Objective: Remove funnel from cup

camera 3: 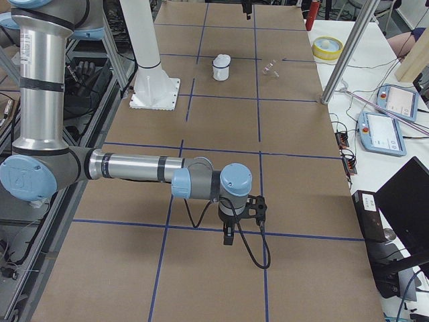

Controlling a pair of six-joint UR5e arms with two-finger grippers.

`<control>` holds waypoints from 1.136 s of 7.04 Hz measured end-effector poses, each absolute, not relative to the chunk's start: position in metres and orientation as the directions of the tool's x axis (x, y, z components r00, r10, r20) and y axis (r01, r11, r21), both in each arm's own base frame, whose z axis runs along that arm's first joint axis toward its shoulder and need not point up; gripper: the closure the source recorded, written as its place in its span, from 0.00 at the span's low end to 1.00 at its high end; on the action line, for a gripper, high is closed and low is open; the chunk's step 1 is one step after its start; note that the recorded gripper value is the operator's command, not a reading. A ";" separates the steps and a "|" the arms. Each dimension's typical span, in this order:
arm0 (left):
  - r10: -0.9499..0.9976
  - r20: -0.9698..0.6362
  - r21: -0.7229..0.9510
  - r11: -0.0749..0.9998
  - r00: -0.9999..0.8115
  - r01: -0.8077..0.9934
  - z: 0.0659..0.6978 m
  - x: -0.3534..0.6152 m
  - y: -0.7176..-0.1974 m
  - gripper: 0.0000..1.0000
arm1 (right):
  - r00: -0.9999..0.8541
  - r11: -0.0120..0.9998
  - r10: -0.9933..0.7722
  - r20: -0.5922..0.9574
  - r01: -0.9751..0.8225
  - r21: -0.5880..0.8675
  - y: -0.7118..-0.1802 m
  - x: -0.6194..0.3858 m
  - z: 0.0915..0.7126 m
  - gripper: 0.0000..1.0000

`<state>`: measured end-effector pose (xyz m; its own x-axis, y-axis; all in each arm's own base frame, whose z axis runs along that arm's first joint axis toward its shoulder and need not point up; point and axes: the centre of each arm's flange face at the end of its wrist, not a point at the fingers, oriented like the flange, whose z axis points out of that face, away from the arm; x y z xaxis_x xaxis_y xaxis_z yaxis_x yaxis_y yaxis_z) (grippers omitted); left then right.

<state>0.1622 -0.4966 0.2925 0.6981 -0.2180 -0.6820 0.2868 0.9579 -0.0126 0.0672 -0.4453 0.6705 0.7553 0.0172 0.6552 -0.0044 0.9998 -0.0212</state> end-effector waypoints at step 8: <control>0.147 -0.686 0.159 0.986 0.713 -0.051 0.583 -0.123 -0.434 0.00 | 0.755 1.000 0.017 0.655 -0.004 -0.021 -0.445 0.067 0.670 0.00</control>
